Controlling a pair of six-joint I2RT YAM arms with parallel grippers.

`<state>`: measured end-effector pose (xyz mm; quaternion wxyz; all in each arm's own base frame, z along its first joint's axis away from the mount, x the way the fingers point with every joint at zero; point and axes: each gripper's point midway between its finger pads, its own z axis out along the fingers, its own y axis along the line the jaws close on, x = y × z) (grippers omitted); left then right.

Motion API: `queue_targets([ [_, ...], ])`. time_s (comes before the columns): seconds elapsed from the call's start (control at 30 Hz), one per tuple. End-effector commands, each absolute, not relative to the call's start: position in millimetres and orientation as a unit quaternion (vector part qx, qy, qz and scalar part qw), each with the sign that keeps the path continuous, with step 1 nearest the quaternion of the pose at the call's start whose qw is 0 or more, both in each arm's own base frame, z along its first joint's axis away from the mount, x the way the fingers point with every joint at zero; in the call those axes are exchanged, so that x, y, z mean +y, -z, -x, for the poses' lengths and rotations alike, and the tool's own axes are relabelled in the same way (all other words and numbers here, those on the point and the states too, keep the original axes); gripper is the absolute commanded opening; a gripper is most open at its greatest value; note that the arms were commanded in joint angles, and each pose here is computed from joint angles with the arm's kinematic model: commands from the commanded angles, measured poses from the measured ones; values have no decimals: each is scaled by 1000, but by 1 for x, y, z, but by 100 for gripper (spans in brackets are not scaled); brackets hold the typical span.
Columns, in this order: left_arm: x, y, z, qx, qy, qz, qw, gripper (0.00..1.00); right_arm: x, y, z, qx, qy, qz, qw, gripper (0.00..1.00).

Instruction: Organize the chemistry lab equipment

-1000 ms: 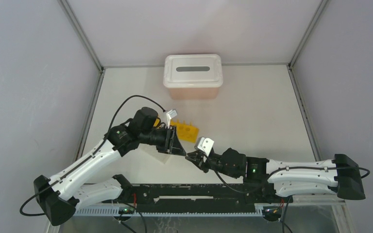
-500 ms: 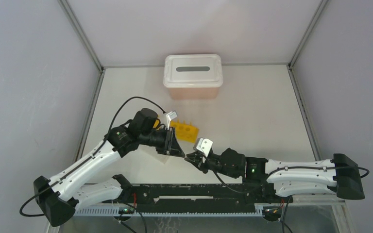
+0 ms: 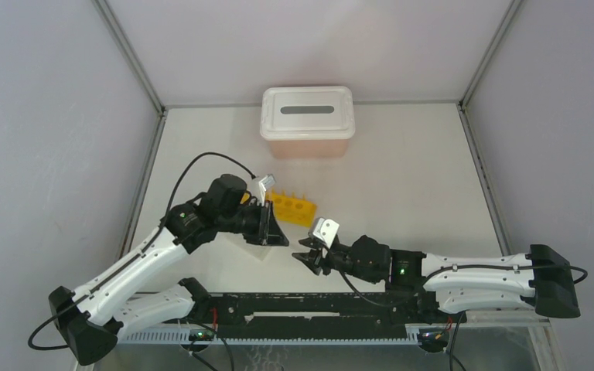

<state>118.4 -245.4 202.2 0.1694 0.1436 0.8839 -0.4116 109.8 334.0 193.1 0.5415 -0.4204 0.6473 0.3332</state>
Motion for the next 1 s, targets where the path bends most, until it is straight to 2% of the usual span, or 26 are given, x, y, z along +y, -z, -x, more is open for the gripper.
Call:
queue_targets([
  [0.0, -240, -222, -136, 878, 395, -141, 230, 12, 340, -218, -117, 641, -346, 393, 562, 46],
  [0.17, -231, -226, -151, 885, 361, -127, 265, 12, 334, -217, -120, 642, -347, 383, 566, 48],
  [0.5, -189, -207, -189, 915, 214, -90, 329, 11, 310, -206, -145, 682, -315, 325, 574, 49],
  [0.7, -162, -181, -207, 933, 108, -79, 334, 8, 296, -185, -169, 719, -289, 286, 563, 49],
  [0.97, -155, -164, -212, 943, 66, -79, 317, 8, 289, -170, -178, 737, -286, 266, 551, 49],
])
